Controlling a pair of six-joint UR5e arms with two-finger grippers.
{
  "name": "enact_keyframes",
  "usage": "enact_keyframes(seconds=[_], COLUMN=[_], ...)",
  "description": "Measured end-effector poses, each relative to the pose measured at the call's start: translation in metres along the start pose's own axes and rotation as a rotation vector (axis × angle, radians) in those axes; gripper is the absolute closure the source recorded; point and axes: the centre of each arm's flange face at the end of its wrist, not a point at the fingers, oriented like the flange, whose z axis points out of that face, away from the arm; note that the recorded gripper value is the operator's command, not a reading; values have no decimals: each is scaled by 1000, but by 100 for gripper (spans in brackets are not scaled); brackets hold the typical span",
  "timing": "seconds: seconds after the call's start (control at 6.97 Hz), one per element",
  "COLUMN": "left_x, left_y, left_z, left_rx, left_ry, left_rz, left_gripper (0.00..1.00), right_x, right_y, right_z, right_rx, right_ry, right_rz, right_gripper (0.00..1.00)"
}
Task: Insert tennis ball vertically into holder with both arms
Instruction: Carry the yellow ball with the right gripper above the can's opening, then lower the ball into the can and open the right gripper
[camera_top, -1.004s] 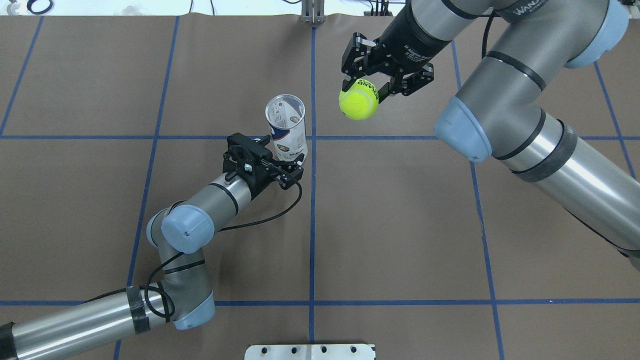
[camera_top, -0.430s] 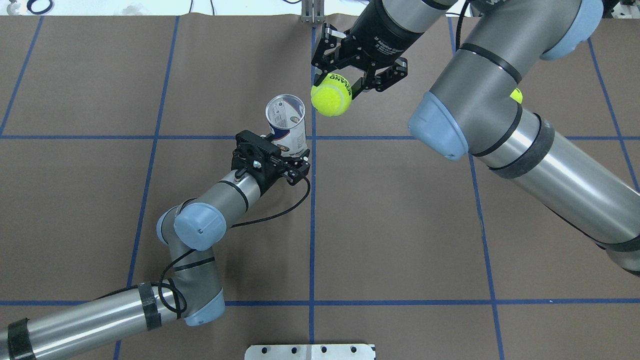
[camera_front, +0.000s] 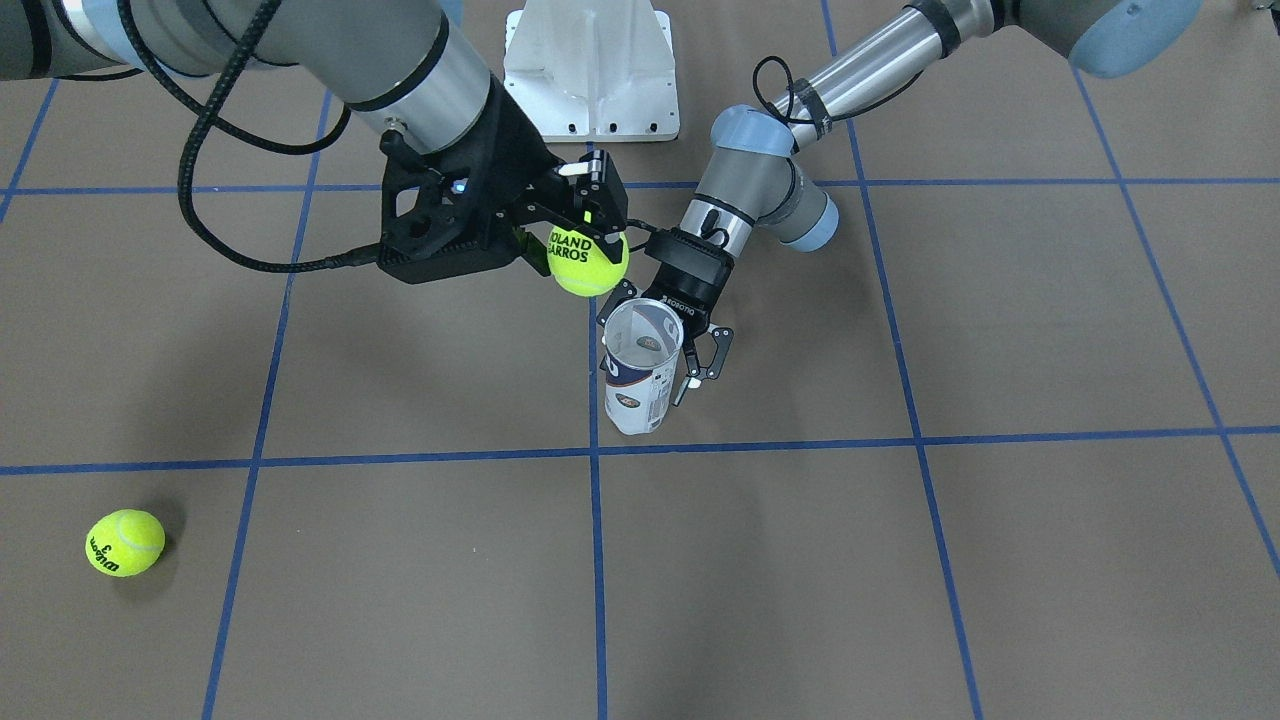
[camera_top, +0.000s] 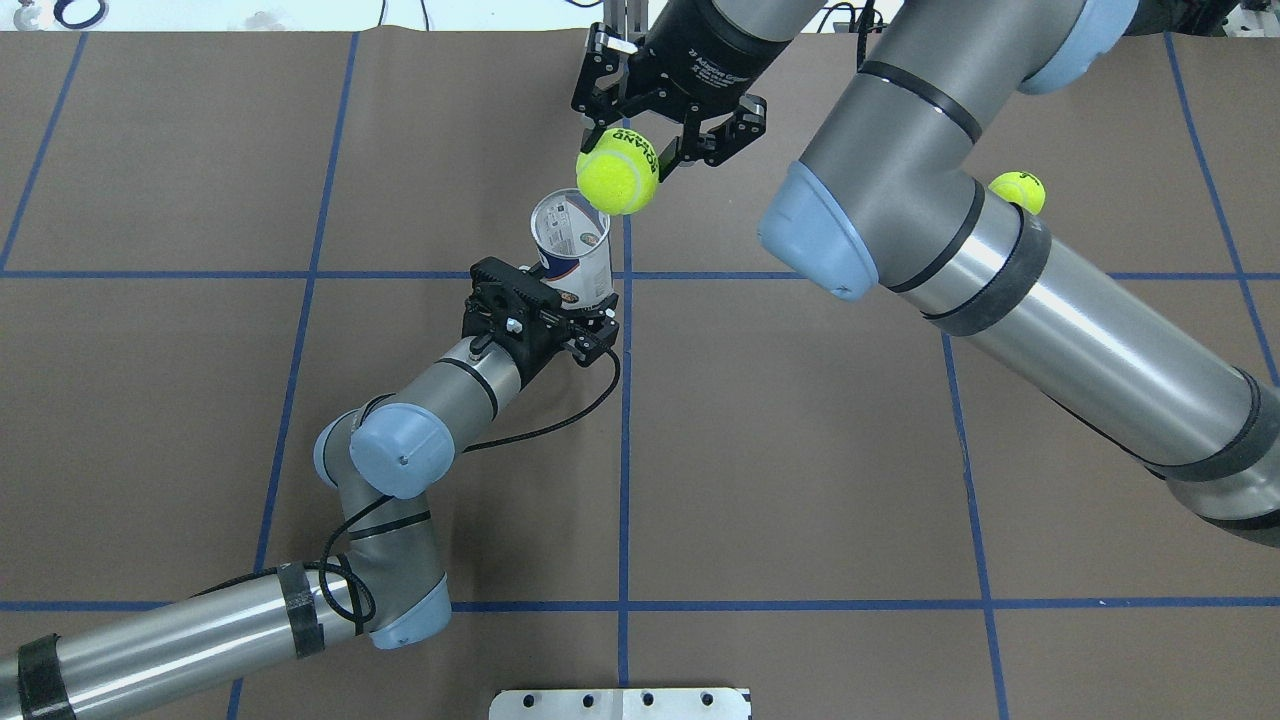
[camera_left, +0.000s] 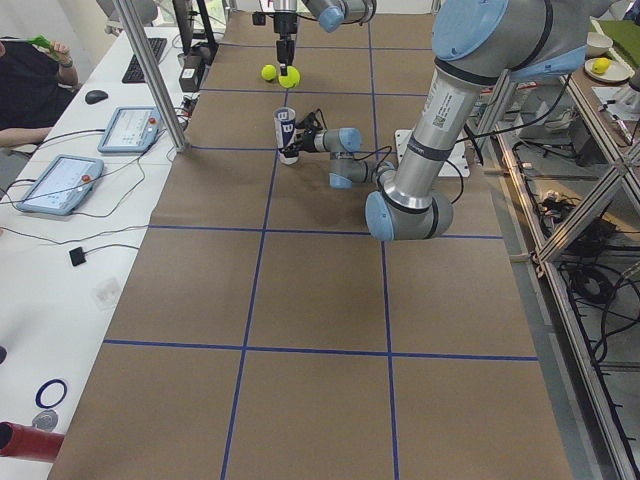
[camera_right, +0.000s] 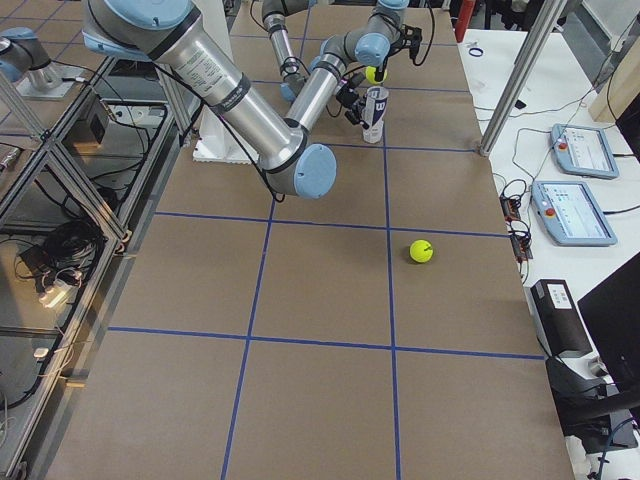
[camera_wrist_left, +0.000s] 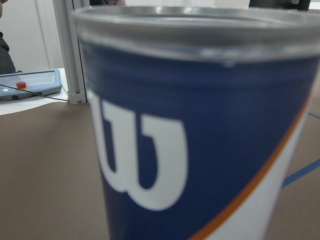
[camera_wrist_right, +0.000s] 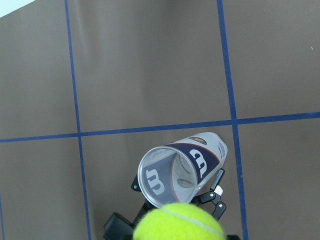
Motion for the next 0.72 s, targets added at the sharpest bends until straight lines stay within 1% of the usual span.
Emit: enact_keyframes(seconds=[0.29, 0.43, 0.72], left_x=[1, 1, 1], left_y=[-5, -4, -1], left_z=[4, 7, 12], left_rx=[5, 2, -3], left_ry=[-3, -7, -12], left_rz=[-2, -1, 2], left_gripper=[3, 6, 24], right_x=[-9, -9, -8], right_y=[-1, -1, -4], right_z=[4, 5, 8], right_rx=[3, 3, 2], right_ry=[3, 4, 8], right_rz=[0, 1, 4], right_gripper=[100, 100, 100])
